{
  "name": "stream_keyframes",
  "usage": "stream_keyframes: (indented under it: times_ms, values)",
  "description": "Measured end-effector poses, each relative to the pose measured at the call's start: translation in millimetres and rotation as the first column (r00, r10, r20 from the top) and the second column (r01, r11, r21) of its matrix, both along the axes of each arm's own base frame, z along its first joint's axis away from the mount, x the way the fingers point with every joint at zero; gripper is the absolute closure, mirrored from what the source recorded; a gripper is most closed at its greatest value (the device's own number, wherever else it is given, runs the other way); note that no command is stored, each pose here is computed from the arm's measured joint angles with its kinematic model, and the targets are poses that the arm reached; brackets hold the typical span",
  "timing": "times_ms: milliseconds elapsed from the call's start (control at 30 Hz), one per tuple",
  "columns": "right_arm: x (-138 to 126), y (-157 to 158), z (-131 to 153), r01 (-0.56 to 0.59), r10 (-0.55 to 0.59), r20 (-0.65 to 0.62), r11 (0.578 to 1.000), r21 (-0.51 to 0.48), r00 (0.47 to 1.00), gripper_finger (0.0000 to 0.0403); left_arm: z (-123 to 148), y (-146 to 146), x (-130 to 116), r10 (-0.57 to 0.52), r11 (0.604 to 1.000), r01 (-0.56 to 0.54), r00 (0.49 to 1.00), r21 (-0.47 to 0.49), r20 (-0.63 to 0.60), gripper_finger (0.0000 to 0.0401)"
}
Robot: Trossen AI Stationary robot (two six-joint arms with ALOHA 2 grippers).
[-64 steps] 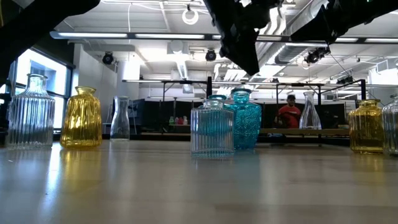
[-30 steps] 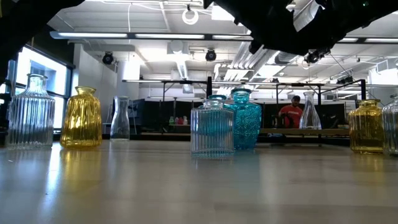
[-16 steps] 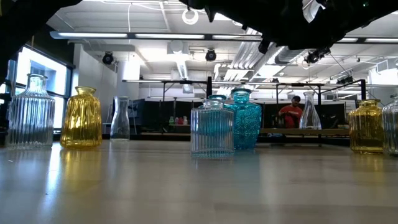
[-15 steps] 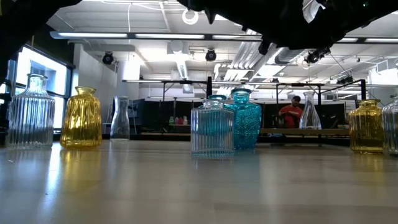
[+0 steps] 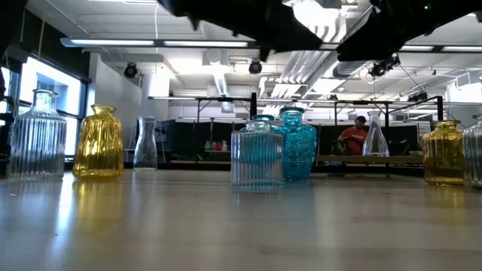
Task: Sort vases onto shelf
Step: Put the top blue vase on the shelf
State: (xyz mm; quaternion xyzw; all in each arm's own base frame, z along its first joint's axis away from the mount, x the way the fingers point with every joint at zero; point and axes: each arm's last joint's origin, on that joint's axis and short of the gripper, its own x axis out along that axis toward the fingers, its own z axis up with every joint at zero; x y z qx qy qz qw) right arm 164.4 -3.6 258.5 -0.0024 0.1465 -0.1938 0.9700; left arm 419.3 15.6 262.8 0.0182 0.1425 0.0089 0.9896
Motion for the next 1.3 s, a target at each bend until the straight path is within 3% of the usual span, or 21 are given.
stream_keyframes:
  times_ms: [133, 400, 633, 933, 1167, 1300]
  values:
    - [22, 1, -8, -0.002, 0.002, 0.003, 1.0, 0.006, 1.0, 0.017, -4, 2, -43, 0.01, 1.0, -0.01, 0.998, -0.005, 0.056, 0.0401]
    - [55, 2, -32, 0.094, -0.096, 0.011, 0.984, 0.152, 0.995, 0.0078, -7, 9, -124, 0.067, 0.997, -0.071, 0.99, 0.029, 0.125, 0.0401]
    - [86, 3, -36, 0.201, -0.188, -0.09, 0.964, 0.172, 0.978, 0.0061, -20, 20, -181, 0.225, 0.973, -0.229, 0.96, 0.004, 0.167, 0.0401]
    - [128, 2, -35, 0.325, -0.267, -0.306, 0.933, 0.156, 0.914, 0.0061, -33, 21, -216, 0.275, 0.962, -0.266, 0.936, -0.067, 0.219, 0.0401]
    - [150, -2, -47, 0.408, -0.323, -0.405, 0.902, 0.143, 0.855, 0.0078, -33, 20, -222, 0.265, 0.964, -0.264, 0.943, -0.032, 0.2, 0.0401]
    - [156, -6, -52, 0.436, -0.329, -0.418, 0.879, 0.191, 0.847, 0.0108, -34, 20, -222, 0.259, 0.965, -0.262, 0.946, -0.013, 0.194, 0.0401]
